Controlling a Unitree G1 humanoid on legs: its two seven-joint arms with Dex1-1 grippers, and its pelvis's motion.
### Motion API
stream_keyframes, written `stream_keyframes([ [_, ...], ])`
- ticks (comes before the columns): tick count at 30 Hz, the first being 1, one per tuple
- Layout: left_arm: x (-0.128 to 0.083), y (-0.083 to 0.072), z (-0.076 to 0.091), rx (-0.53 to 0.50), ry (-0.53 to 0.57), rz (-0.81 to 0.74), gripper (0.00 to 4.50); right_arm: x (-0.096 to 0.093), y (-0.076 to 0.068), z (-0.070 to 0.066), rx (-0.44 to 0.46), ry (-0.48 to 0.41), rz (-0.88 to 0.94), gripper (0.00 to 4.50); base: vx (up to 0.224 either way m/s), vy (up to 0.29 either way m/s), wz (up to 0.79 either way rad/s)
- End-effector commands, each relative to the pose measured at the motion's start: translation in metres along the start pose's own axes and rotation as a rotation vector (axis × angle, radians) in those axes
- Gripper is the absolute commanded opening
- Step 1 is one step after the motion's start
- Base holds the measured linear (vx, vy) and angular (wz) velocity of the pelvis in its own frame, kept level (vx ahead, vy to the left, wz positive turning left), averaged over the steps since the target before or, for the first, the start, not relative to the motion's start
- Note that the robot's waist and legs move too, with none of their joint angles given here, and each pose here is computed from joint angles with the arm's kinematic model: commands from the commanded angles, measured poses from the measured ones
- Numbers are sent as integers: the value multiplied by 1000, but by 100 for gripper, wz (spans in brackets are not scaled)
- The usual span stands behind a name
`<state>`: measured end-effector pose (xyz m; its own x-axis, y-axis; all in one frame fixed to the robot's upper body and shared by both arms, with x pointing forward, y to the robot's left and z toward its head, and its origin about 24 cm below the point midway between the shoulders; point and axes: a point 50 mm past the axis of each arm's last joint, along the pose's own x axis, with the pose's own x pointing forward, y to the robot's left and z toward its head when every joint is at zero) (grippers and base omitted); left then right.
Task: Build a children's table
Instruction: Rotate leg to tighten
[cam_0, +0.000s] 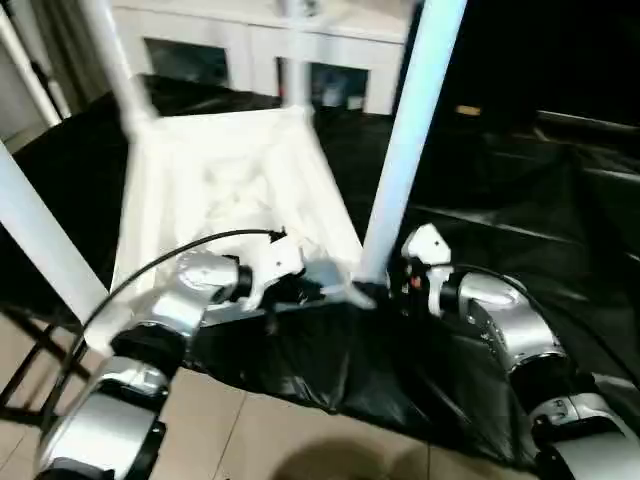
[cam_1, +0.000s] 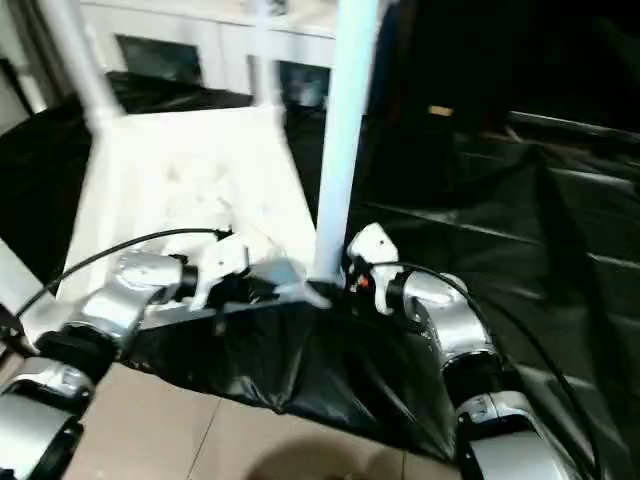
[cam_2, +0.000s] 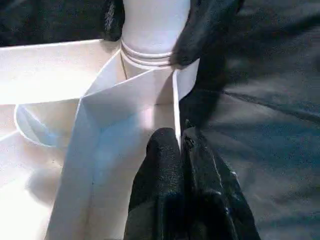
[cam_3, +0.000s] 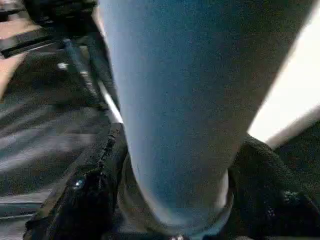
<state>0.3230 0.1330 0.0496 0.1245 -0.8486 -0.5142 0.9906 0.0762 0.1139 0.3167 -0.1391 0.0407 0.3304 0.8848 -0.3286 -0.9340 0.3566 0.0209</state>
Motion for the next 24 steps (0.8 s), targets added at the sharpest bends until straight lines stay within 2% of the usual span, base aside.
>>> stream_keyframes([
  [1, 8, -10, -7, 0, 48, -96, 0, 5, 5, 1, 3, 11, 86, 314, 0, 0, 0],
  [3, 5, -10, -7, 9, 57, -117, 0, 4, 5, 3, 6, 18, 128, 314, 0, 0, 0],
  [4, 4, -10, -7, 15, 63, -125, 0, 4, 6, 4, 8, 25, 151, 287, 0, 0, 0],
  [10, -2, -5, -6, 16, 76, -133, 0, 5, 7, 4, 9, 61, 245, 247, 0, 0, 0],
  [16, -5, -1, -8, -2, 81, -84, 0, 9, 8, 4, 21, 54, 246, 233, 0, 0, 0],
  [22, -2, 7, -12, -58, 105, 70, 0, 14, 4, -2, 55, 14, 55, 231, 0, 0, 0],
  [23, 2, 11, -10, -79, 91, 138, 0, 16, 0, -8, 78, 16, -80, 217, 0, 0, 0],
  [24, 2, 12, -9, -83, 89, 146, 0, 17, -1, -9, 83, 17, -99, 210, 0, 0, 0],
])
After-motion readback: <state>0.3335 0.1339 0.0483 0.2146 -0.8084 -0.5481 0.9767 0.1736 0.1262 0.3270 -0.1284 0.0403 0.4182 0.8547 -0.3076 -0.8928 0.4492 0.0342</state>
